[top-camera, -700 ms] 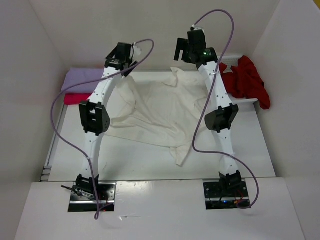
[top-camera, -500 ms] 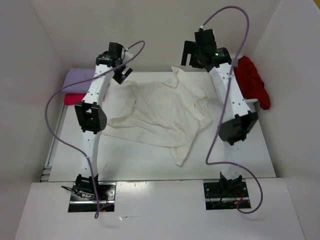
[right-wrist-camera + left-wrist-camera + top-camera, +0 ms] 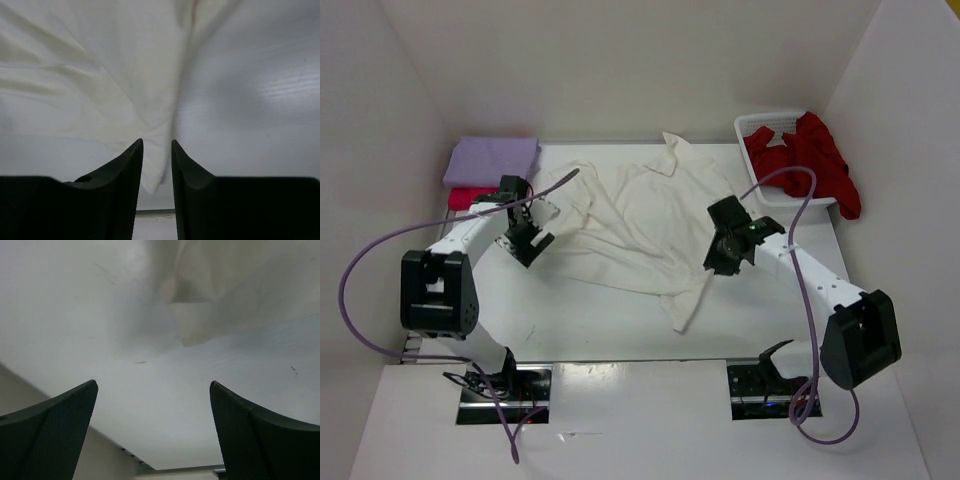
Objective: Fold and stack the t-shirts
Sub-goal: Flatten out the tshirt
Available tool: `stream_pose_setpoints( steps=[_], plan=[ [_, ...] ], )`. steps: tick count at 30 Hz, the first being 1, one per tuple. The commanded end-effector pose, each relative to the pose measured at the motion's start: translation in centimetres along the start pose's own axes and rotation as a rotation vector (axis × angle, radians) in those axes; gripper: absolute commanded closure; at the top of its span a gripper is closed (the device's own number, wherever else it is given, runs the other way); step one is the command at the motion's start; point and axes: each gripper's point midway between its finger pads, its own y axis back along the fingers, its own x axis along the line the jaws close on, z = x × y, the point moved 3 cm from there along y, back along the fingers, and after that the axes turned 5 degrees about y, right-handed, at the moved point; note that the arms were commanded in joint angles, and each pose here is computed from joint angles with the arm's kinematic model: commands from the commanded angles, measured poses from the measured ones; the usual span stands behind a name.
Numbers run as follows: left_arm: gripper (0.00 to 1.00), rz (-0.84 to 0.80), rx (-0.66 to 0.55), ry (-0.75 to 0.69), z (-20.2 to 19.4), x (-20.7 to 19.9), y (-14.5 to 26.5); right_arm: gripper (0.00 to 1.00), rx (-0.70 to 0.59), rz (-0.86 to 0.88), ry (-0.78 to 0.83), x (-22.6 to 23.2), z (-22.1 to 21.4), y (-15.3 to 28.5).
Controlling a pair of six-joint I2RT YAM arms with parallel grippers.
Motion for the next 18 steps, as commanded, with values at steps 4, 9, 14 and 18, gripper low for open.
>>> stream_pose_setpoints(
  steps=[4,9,14,18],
  plan=[
    [0.03,-0.09,0.068,0.182,-2.3,-1.1,-6.3,0.66,0.031,0.103,-0.189,0.6,-3.0,-1.6],
    [0.03,-0.16,-0.019,0.234,0.3,-1.4,-6.8,0.5,0.083,0.078,-0.205,-0.1,-5.4,-3.1],
    [0.03,-0.25,-0.086,0.249,1.6,-2.5,-5.8,0.44,0.099,0.081,-0.218,0.0,-6.2,-3.8],
    [0.03,-0.29,-0.098,0.26,1.8,-3.2,-6.1,0.39,0.106,0.102,-0.208,0.6,-6.1,-4.6]
  ],
)
